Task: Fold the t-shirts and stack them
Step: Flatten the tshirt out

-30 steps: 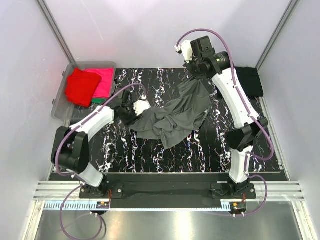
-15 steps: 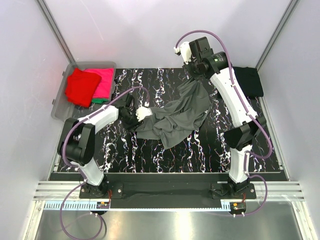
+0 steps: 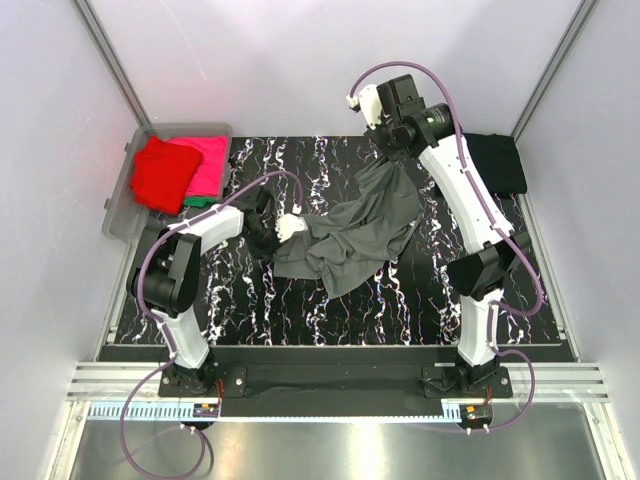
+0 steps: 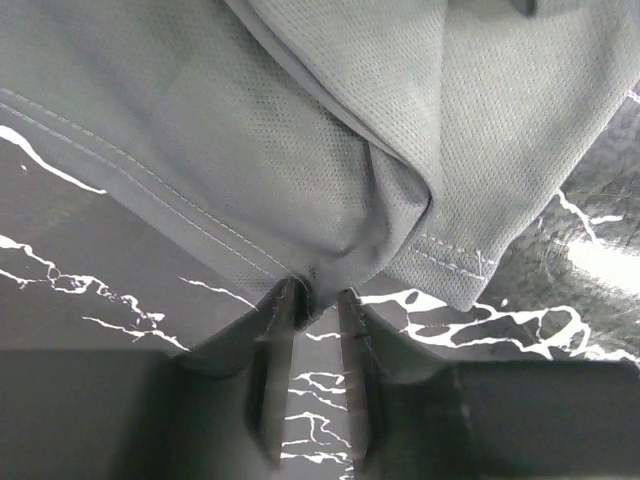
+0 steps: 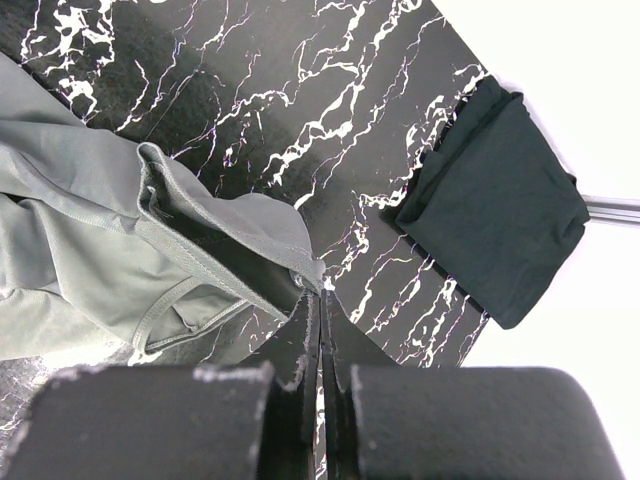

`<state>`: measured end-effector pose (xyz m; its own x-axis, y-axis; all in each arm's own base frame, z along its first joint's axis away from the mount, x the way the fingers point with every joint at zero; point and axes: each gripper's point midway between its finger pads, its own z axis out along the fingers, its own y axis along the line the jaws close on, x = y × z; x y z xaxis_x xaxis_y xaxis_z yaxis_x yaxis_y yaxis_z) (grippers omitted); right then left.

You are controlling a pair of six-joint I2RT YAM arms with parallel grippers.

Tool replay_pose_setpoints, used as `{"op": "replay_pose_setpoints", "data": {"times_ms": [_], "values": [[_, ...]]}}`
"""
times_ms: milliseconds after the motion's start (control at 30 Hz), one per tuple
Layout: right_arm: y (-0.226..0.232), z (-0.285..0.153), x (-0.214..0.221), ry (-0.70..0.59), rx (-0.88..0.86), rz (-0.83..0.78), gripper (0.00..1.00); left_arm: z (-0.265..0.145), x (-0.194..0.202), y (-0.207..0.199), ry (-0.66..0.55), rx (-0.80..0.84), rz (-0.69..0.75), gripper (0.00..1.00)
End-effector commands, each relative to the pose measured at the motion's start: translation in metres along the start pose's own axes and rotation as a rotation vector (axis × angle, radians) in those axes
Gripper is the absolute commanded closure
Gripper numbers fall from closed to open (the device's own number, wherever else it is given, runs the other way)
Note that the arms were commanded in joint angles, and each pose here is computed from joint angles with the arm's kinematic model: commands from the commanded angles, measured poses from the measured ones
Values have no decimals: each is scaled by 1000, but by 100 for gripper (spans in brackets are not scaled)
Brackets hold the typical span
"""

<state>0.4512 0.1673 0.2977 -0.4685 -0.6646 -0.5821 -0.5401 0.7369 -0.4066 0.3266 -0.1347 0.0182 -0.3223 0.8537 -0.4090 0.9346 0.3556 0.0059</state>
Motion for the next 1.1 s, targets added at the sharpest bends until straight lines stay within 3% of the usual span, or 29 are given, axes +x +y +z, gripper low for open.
{"op": "replay_pose_setpoints", "data": {"times_ms": [0,33,167,367,533,767,1067], "values": [[-8,-1,0,6,36,-7,100,-3,-15,8,-53,-1,25,92],[-8,-1,1,10,36,-8,100,-5,-15,8,-50,-2,23,99],[-31,-6,-1,2,130,20,100,-29,-25,13,-68,-37,34,100],[-93,-33,-1,-64,278,137,100,-140,-86,37,-271,-294,52,100],[-116,-60,3,-106,317,191,100,-231,-124,41,-421,-479,27,100],[-135,-146,-10,-273,395,214,100,-337,-174,22,-564,-677,111,100],[-141,-271,-3,-497,489,243,100,-456,-192,-20,-742,-865,180,100]]}}
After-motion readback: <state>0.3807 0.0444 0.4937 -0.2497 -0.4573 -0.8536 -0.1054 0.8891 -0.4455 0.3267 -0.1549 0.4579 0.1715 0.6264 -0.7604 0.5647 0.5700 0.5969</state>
